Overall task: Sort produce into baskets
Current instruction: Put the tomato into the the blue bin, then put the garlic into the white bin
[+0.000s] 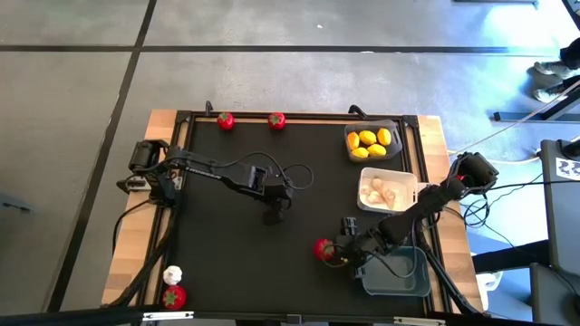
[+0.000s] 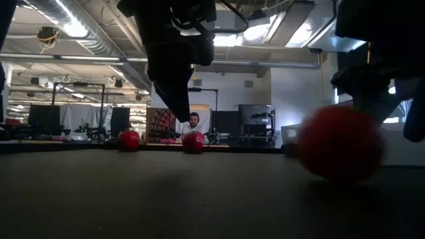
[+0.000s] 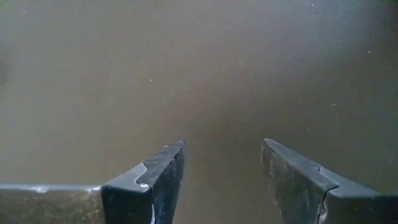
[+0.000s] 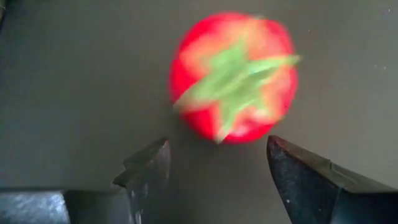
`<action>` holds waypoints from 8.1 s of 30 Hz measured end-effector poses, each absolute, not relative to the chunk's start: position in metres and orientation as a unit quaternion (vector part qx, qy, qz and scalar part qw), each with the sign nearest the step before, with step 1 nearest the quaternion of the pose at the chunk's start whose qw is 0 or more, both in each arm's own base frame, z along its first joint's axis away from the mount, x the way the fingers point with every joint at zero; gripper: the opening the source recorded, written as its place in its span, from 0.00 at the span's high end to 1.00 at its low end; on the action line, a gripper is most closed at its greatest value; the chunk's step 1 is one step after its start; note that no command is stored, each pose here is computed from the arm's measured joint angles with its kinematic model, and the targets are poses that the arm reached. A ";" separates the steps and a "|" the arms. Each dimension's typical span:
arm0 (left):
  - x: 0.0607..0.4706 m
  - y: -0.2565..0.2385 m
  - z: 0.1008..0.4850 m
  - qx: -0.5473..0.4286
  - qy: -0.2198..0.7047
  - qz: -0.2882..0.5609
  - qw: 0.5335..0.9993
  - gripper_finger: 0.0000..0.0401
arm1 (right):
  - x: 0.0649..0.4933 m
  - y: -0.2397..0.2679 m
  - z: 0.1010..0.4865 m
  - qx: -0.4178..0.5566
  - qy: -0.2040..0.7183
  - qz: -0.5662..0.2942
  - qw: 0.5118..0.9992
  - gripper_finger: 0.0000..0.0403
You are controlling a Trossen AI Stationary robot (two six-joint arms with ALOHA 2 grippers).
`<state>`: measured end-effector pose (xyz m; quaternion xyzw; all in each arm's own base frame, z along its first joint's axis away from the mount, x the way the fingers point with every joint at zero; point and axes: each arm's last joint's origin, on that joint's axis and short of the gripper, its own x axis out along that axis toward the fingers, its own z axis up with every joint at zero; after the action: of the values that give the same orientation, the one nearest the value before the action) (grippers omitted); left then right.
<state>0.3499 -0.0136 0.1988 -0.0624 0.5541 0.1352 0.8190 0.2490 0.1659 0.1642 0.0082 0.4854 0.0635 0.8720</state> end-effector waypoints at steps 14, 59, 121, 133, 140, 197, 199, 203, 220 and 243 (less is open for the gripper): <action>0.357 -0.017 0.202 -0.056 0.524 0.122 0.841 0.49 | 0.253 0.168 0.193 -0.027 0.489 0.058 0.870 0.34; 0.348 -0.084 0.202 0.000 0.518 0.048 0.854 0.49 | 0.274 0.191 0.179 0.083 0.466 0.181 0.862 0.32; 0.351 -0.075 0.202 -0.008 0.516 0.059 0.854 0.49 | 0.247 0.204 0.202 0.060 0.599 0.072 0.795 0.02; 0.351 -0.075 0.202 -0.008 0.516 0.059 0.854 0.49 | 0.249 0.206 0.189 0.059 0.603 0.062 0.793 0.05; 0.351 -0.075 0.203 -0.008 0.516 0.059 0.855 0.49 | 0.254 0.209 0.177 0.047 0.605 0.064 0.792 0.06; 0.351 -0.075 0.203 -0.009 0.516 0.060 0.855 0.49 | 0.131 0.234 0.229 0.112 0.711 -0.130 0.682 0.32; 0.351 -0.075 0.203 -0.009 0.516 0.060 0.855 0.49 | 0.125 0.234 0.222 0.106 0.716 -0.138 0.676 0.32; 0.351 -0.075 0.203 -0.009 0.516 0.060 0.855 0.49 | 0.120 0.232 0.213 0.104 0.721 -0.144 0.670 0.32; 0.351 -0.075 0.203 -0.009 0.516 0.060 0.855 0.49 | 0.114 0.222 0.181 0.106 0.728 -0.157 0.659 0.17; 0.352 -0.073 0.203 -0.007 0.516 0.061 0.855 0.49 | 0.123 0.232 0.223 0.089 0.702 -0.143 0.692 0.12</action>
<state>0.3516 -0.0727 0.2025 -0.0075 0.5157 0.0608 0.8546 0.1225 0.2321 0.2225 0.0891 0.7017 -0.1430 0.6922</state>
